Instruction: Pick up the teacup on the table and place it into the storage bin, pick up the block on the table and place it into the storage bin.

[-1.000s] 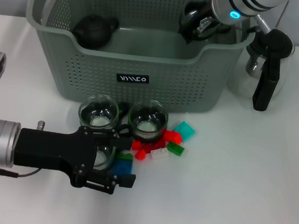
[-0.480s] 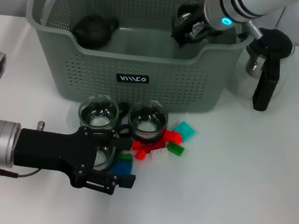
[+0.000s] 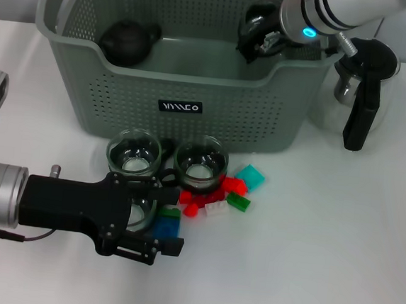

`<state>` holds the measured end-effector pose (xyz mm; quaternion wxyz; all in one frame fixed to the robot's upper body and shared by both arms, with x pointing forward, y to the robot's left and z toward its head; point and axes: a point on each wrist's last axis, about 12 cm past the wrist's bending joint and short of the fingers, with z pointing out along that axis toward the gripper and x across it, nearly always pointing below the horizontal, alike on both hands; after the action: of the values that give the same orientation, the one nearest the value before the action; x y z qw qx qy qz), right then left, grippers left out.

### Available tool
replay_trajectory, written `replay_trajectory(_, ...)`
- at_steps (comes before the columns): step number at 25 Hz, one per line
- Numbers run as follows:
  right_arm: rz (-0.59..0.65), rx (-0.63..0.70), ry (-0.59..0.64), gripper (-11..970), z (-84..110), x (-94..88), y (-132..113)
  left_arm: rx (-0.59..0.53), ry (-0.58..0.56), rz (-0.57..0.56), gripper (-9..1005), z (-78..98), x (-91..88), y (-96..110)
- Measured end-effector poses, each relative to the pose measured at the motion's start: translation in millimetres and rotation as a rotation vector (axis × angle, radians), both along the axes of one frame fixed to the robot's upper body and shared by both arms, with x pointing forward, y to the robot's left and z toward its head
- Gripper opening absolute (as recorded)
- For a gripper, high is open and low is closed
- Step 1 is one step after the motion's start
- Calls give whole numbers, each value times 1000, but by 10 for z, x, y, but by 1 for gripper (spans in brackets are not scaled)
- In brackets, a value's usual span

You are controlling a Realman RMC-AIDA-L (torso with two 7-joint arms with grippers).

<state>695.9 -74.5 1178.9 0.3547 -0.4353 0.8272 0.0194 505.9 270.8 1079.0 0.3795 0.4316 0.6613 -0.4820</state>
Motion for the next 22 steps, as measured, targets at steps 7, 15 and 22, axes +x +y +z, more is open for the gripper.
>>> replay_trajectory(7,-1,-2,0,56,-12,0,-6,-1,0,0,799,1,1,0)
replay_trajectory(15,4,-3,1,78,8,-2,0,-1,-1,1,797,1,1,0)
replay_trajectory(22,11,-2,-4,207,47,0,15,-2,-2,2,796,3,2,0)
